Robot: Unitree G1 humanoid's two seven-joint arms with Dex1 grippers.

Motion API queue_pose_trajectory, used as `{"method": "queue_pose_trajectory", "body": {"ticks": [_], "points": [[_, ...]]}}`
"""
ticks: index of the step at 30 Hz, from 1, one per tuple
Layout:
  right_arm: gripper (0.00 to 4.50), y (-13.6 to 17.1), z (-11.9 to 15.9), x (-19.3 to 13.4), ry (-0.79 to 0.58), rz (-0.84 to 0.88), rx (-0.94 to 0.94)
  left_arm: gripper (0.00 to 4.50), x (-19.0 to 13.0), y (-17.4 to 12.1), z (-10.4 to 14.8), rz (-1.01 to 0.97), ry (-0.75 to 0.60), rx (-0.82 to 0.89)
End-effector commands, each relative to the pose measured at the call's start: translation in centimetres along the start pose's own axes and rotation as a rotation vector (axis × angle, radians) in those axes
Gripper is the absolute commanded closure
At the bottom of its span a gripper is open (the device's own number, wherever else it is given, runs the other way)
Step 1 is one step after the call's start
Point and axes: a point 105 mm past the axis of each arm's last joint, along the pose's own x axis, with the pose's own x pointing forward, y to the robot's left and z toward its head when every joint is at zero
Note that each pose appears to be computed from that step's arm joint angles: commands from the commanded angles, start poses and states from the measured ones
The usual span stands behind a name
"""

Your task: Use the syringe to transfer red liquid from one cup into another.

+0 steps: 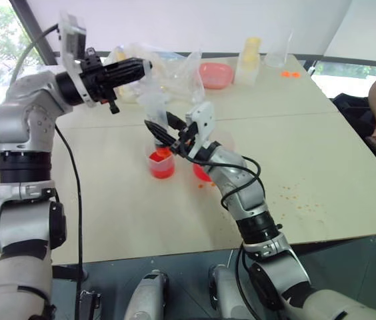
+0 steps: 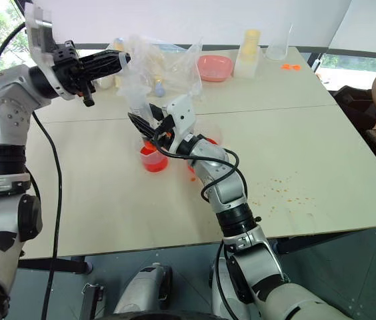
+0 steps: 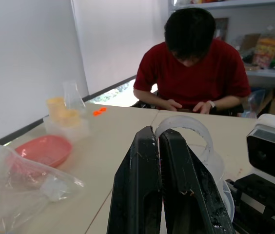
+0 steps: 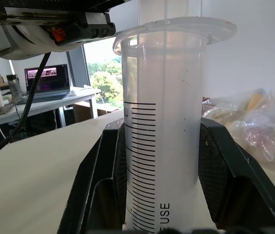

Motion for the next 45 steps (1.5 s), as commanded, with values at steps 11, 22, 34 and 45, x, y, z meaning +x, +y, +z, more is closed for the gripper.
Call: {"method": "queue_pose_trajectory", "body": {"ticks": [11,22,34,45], "points": [[3.07,1.8,4.8,1.9,-0.146,0.096,-0.092,4.48,-0.2,-2.7,-4.3,-0.056,0.102,-0.098],[3.07,1.1,7.9,1.8,-0.211,0.079,-0.157,4.48,0.1,-3.3,-6.7,-0.056,0.146,-0.122],[3.07,1.0,8.5,1.8,-0.230,0.071,-0.165,3.53,-0.4,-2.4,-4.3,-0.022,0.055,-0.155],[3.07,0.8,8.3,1.8,-0.222,0.054,-0.094,0.45,-5.3,0.6,0.2,0.184,-0.048,-0.129]]}}
